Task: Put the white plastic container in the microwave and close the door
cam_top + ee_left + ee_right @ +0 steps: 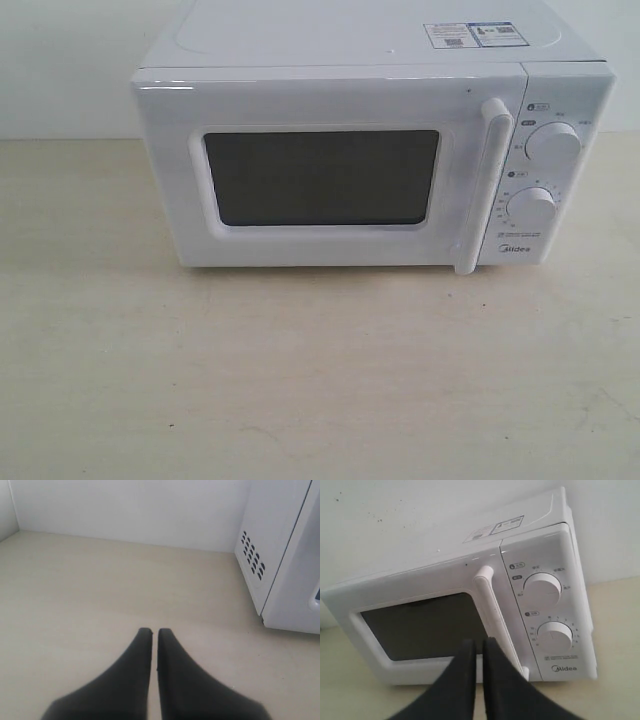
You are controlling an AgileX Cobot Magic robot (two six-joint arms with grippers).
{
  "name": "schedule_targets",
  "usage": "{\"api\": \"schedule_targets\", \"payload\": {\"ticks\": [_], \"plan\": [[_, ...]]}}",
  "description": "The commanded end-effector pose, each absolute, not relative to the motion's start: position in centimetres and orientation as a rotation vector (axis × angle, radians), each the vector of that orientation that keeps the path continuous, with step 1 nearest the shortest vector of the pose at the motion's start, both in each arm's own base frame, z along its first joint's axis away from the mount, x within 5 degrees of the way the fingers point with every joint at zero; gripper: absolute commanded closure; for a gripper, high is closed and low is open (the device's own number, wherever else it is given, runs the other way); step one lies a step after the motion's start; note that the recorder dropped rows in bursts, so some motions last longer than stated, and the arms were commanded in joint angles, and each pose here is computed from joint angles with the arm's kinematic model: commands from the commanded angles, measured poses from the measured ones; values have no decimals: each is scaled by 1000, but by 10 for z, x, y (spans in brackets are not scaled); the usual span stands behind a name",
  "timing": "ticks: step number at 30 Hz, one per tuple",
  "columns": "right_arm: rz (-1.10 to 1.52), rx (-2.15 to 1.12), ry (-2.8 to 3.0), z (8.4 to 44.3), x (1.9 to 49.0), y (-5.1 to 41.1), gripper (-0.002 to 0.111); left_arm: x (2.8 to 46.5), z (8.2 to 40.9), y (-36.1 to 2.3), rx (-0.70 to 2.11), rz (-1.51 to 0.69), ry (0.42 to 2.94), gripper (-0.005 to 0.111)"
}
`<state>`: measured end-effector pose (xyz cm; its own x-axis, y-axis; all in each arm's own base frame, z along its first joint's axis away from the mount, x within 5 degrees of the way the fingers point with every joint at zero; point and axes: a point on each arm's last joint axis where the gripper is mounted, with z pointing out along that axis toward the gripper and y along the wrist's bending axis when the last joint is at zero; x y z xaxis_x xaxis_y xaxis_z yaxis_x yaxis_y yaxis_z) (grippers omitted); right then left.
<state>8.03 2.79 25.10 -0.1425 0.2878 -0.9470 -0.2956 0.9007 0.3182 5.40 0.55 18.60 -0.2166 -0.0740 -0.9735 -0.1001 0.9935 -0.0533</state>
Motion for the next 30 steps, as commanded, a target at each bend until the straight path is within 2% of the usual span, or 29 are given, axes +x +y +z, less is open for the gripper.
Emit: {"api": "schedule_targets", "payload": {"ticks": [1,16,23,30], "plan": [[486,18,1584,247,71,22,106,54,185,6,-119,33,1791,102],[460,50,1500,227,56,13,106,54,185,6,-119,33,1791,102],[642,194,1502,227,56,15,106,54,185,6,-119,33,1791,102],[577,52,1530,225,54,20,106,54,185,6,-119,33,1791,102]]}}
